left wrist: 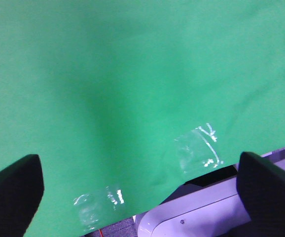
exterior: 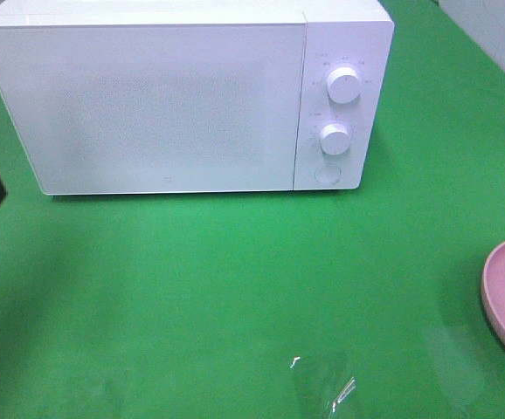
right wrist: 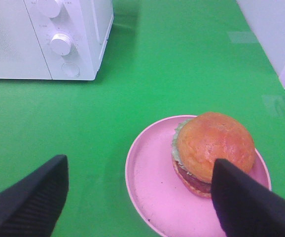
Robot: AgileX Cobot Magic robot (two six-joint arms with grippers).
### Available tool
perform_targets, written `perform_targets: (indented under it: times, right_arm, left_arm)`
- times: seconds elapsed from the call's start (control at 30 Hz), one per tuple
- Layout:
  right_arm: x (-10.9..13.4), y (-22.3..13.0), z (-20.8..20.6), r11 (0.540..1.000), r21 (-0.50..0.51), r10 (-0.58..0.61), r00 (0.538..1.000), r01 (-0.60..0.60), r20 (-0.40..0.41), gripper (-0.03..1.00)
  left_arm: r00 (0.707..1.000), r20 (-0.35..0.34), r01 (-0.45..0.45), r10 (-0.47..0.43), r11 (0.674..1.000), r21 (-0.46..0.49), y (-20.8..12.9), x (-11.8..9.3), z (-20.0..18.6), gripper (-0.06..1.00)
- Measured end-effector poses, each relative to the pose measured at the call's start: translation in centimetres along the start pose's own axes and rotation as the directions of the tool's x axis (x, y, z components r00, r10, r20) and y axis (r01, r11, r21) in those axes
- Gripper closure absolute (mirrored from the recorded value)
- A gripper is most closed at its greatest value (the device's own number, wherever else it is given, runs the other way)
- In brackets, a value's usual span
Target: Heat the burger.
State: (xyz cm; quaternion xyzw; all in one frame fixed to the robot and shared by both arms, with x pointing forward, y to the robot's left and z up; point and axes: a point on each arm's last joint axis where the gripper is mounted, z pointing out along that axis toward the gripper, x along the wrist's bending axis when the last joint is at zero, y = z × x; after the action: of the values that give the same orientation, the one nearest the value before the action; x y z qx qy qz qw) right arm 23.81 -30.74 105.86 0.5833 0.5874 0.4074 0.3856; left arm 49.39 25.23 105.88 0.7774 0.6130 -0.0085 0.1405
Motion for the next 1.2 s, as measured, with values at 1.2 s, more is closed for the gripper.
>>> perform_targets:
  times: [1.2]
  right_arm:
    - [0.0, 0.0, 0.0, 1.000, 0.000, 0.000, 1.000, 0.000, 0.000, 0.21]
  left_arm:
    - [0.980, -0.170, 0.042, -0.104, 0.942, -0.332, -18.0, 0.2, -1.7, -0.03]
